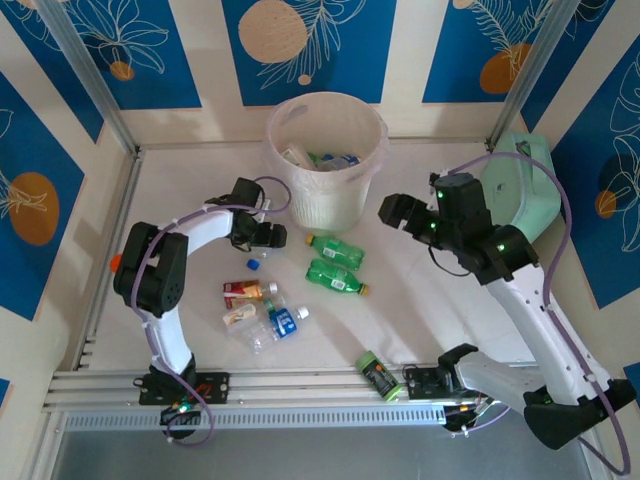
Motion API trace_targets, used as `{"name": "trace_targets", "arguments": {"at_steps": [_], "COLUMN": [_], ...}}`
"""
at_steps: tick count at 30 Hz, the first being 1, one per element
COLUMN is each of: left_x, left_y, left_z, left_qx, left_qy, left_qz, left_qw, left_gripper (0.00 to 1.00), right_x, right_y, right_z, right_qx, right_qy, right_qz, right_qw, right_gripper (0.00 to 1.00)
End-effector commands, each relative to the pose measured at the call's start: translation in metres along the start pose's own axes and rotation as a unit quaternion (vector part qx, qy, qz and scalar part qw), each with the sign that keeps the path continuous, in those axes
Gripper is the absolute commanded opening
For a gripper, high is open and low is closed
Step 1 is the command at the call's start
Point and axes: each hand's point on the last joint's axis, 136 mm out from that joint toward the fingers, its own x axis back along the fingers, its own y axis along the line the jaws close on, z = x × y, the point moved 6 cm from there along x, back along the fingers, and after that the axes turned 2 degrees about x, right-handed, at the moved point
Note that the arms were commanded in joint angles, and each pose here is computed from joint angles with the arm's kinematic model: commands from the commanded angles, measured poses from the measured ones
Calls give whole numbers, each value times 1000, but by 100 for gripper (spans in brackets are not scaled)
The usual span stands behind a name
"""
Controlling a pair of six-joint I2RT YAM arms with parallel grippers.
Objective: Put the plastic bottles in the bin
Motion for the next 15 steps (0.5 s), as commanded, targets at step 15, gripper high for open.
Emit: {"name": "trace_targets", "arguments": {"at_steps": [15], "left_x": [8], "left_y": [3], "left_z": [5], "left_qx": [-1], "left_qy": [-4], "left_qz": [-27], "left_qw": [1000], "left_gripper": [66], "right_x": [-20], "right_y": [-5], "right_z": [22], "right_qx": [-57], "right_qy": [72], "right_qz": [-42], "right_qw": [995], "right_gripper": [86]}}
